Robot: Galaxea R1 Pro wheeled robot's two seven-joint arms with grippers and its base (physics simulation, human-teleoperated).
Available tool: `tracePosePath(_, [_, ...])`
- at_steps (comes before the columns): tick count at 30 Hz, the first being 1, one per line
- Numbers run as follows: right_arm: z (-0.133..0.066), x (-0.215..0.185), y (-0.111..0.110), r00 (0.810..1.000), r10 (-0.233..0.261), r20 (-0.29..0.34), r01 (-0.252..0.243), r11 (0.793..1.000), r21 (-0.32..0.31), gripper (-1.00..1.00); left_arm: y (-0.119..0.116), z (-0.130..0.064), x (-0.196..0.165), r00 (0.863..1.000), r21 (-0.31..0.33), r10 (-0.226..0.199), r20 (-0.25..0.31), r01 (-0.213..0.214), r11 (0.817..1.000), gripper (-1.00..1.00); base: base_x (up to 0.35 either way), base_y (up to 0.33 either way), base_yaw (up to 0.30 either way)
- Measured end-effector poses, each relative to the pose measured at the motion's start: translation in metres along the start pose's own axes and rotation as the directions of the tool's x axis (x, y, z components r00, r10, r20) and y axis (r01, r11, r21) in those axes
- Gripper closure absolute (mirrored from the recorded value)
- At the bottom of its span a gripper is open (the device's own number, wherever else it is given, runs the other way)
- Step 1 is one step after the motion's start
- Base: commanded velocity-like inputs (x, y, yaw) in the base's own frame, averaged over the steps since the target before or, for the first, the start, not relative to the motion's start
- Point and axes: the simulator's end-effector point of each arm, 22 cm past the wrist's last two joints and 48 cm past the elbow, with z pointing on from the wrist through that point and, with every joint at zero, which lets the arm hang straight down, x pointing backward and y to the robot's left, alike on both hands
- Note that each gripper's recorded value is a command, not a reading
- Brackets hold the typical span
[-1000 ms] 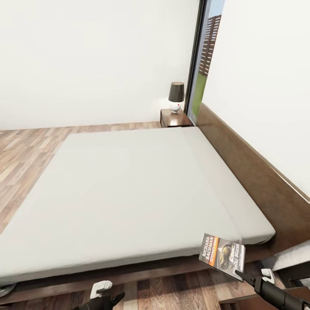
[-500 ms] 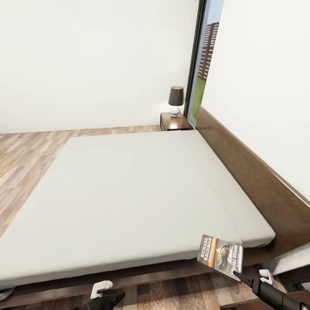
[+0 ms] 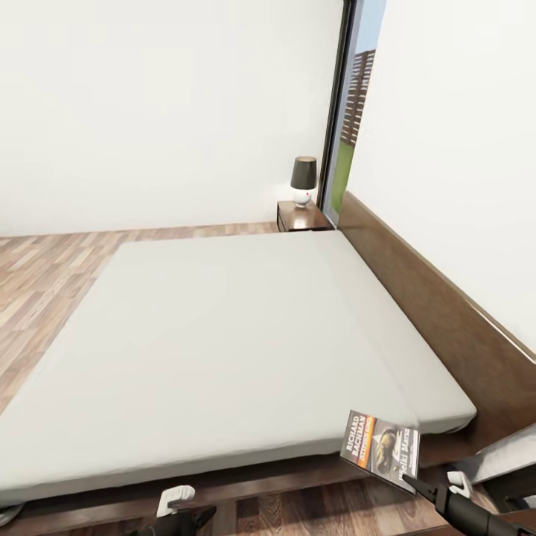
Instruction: In the bedroom, move the book from the bed onto either nightstand, and place the two sandals side by side next to the bed.
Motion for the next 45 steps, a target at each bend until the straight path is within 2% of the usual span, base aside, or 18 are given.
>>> tracePosePath(7, [0.009, 0.004, 0.009, 1.000, 0.005, 0.006, -0.005, 1.000, -0.020, 1.00, -0.003, -0.001, -0.004, 1.000, 0.001, 0.006, 0.008, -0.006, 1.000, -1.00, 0.000, 0.000, 0.000])
tracePosePath(15, [0.012, 0.000, 0.015, 0.998, -0.050, 0.034, 0.051, 0.998, -0.028, 1.00, -0.008, -0.001, -0.008, 1.000, 0.008, 0.012, 0.018, -0.012, 1.000, -1.00, 0.000, 0.000, 0.000])
tracePosePath(31, [0.010, -0.007, 0.022, 0.996, -0.069, 0.051, 0.071, 0.997, -0.038, 1.00, -0.015, -0.003, -0.017, 0.999, 0.017, 0.029, 0.033, -0.029, 0.999, -1.00, 0.000, 0.000, 0.000])
tracePosePath(33, [0.010, -0.008, 0.023, 0.996, -0.071, 0.053, 0.073, 0.997, -0.039, 1.00, -0.018, -0.002, -0.011, 0.999, 0.023, 0.051, 0.014, -0.051, 0.998, -1.00, 0.000, 0.000, 0.000])
tracePosePath(34, [0.009, -0.008, 0.023, 0.996, -0.070, 0.054, 0.072, 0.997, -0.039, 1.00, -0.018, -0.003, 0.010, 0.993, 0.030, 0.108, -0.048, -0.106, 0.994, -1.00, 0.000, 0.000, 0.000])
tracePosePath(35, [0.009, -0.008, 0.024, 0.996, -0.071, 0.054, 0.073, 0.997, -0.039, 1.00, -0.018, -0.004, 0.019, 0.989, 0.034, 0.131, -0.071, -0.129, 0.991, -1.00, 0.000, 0.000, 0.000])
tracePosePath(36, [0.009, -0.008, 0.024, 0.996, -0.071, 0.055, 0.074, 0.996, -0.040, 1.00, -0.017, -0.006, 0.035, 0.976, 0.045, 0.183, -0.122, -0.179, 0.983, -1.00, 0.000, 0.000, 0.000])
tracePosePath(37, [0.009, -0.009, 0.025, 0.996, -0.072, 0.056, 0.075, 0.996, -0.041, 1.00, -0.017, -0.007, 0.042, 0.968, 0.051, 0.207, -0.143, -0.201, 0.978, -1.00, 0.000, 0.000, 0.000])
tracePosePath(39, [0.009, -0.010, 0.026, 0.996, -0.073, 0.058, 0.076, 0.996, -0.042, 1.00, -0.018, -0.010, 0.065, 0.931, 0.081, 0.293, -0.217, -0.282, 0.956, -1.00, 0.000, 0.000, 0.000])
tracePosePath(41, [0.008, -0.010, 0.027, 0.995, -0.075, 0.060, 0.078, 0.996, -0.044, 1.00, -0.019, -0.011, 0.070, 0.919, 0.091, 0.319, -0.234, -0.306, 0.948, -1.00, 0.000, 0.000, 0.000])
tracePosePath(45, [0.008, -0.012, 0.029, 0.995, -0.079, 0.064, 0.082, 0.996, -0.047, 1.00, -0.018, -0.013, 0.072, 0.909, 0.095, 0.339, -0.243, -0.325, 0.941, -1.00, 0.000, 0.000, 0.000])
